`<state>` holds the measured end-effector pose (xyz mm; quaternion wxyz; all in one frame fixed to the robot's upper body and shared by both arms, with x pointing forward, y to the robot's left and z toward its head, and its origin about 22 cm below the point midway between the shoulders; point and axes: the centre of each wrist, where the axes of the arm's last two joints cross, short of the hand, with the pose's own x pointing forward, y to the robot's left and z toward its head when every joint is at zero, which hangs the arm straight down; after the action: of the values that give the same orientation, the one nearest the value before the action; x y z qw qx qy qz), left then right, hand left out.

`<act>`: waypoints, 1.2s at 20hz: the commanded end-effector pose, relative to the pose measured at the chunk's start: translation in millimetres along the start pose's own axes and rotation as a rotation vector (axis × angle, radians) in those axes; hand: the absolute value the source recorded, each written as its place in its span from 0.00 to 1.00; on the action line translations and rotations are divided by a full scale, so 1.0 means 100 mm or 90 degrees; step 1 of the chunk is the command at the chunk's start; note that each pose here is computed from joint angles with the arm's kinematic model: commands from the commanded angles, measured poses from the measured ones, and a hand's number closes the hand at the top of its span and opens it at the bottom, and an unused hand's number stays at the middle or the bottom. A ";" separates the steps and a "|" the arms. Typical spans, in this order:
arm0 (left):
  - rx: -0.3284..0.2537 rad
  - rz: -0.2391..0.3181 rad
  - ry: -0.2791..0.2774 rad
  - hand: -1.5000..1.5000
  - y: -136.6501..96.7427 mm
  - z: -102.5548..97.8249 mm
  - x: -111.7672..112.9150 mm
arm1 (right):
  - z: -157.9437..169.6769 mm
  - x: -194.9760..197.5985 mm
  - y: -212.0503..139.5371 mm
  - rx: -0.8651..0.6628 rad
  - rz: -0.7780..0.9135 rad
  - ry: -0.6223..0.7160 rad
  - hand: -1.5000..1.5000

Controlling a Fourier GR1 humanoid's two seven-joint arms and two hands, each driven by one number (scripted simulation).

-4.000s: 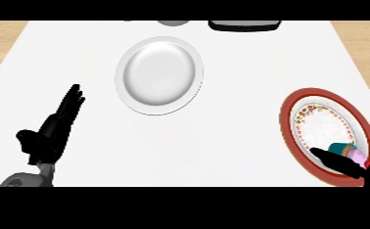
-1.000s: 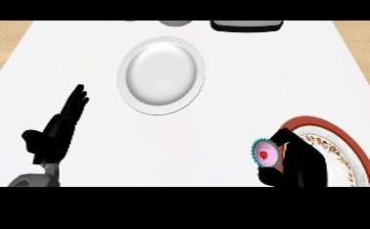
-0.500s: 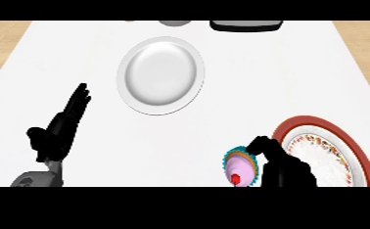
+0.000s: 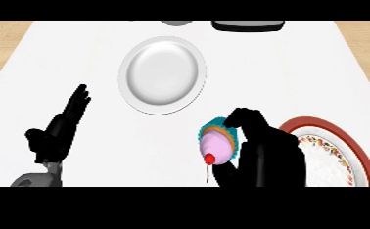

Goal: Pick the cupcake from the plate and place it in the plate

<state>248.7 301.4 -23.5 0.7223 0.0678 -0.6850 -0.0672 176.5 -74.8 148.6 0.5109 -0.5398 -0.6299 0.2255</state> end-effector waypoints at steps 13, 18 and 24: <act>-0.015 -0.001 -0.020 0.50 -0.05 -0.20 0.05 | -0.89 0.70 0.75 0.093 -0.045 0.024 1.00; -0.029 0.006 -0.007 0.50 -0.17 -0.15 0.05 | -1.08 0.84 1.01 0.091 -0.056 0.017 1.00; -0.037 0.000 -0.023 0.50 -0.25 -0.16 0.15 | -1.38 0.73 1.36 0.098 -0.059 0.056 1.00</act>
<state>266.5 276.8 -18.0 0.7125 0.0489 -0.6946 -0.0865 348.0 0.3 131.9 0.5528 -0.4747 -0.6264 0.2769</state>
